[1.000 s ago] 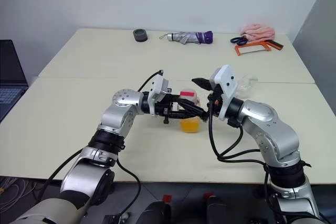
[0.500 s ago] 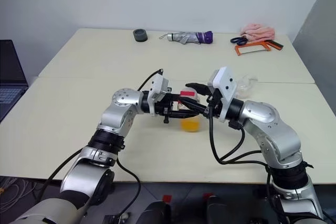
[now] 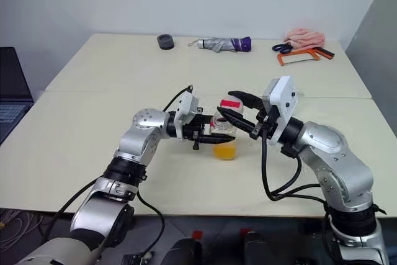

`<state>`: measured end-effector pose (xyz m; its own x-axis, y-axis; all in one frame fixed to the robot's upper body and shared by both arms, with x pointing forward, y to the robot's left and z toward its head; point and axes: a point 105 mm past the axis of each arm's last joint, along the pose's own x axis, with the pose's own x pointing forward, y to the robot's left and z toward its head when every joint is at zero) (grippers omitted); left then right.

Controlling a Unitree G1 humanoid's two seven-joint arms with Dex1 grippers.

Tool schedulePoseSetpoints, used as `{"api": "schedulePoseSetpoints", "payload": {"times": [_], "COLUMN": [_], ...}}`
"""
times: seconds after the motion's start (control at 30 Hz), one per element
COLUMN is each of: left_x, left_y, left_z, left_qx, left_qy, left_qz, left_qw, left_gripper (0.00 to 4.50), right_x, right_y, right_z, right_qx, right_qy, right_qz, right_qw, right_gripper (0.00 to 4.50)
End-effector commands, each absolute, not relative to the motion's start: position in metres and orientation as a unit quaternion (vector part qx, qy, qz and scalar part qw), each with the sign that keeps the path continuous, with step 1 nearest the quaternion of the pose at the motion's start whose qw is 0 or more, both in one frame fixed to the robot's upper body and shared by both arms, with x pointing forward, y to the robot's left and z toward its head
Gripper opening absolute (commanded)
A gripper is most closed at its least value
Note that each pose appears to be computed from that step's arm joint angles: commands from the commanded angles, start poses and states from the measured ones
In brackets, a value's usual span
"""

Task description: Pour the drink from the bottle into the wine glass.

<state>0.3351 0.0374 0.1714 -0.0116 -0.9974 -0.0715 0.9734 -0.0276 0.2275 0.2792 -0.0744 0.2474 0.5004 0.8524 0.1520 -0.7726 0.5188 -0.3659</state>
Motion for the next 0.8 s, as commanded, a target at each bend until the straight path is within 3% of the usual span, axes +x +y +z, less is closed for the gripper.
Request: {"api": "schedulePoseSetpoints", "payload": {"times": [0.03, 0.2, 0.3, 0.5, 0.53, 0.73, 0.8], "left_x": [0.336, 0.339, 0.341, 0.346, 0.347, 0.363, 0.372], "left_y": [0.036, 0.04, 0.043, 0.049, 0.051, 0.071, 0.085], "left_z": [0.185, 0.185, 0.187, 0.192, 0.193, 0.208, 0.215], "left_qx": [0.114, 0.11, 0.106, 0.102, 0.102, 0.087, 0.081], "left_qy": [-0.083, -0.083, -0.085, -0.089, -0.091, -0.103, -0.111], "left_qz": [-0.706, -0.695, -0.688, -0.674, -0.67, -0.62, -0.586], "left_qw": [0.694, 0.705, 0.713, 0.726, 0.73, 0.773, 0.799], "left_gripper": [1.82, 1.82, 1.82, 1.82, 1.82, 1.82, 1.82], "right_x": [0.273, 0.277, 0.288, 0.282, 0.28, 0.274, 0.271], "right_y": [-0.08, -0.125, -0.174, -0.225, -0.227, -0.232, -0.23], "right_z": [0.26, 0.235, 0.185, 0.098, 0.093, 0.101, 0.11], "right_qx": [-0.138, -0.11, -0.111, -0.096, -0.083, -0.067, -0.091], "right_qy": [-0.193, -0.133, -0.057, 0.074, 0.081, 0.073, 0.071], "right_qz": [0.456, 0.393, 0.297, 0.196, 0.192, 0.198, 0.22], "right_qw": [0.858, 0.903, 0.947, 0.973, 0.975, 0.975, 0.969], "right_gripper": [1.74, 1.74, 1.74, 1.74, 2.46, 4.43, 4.5]}}
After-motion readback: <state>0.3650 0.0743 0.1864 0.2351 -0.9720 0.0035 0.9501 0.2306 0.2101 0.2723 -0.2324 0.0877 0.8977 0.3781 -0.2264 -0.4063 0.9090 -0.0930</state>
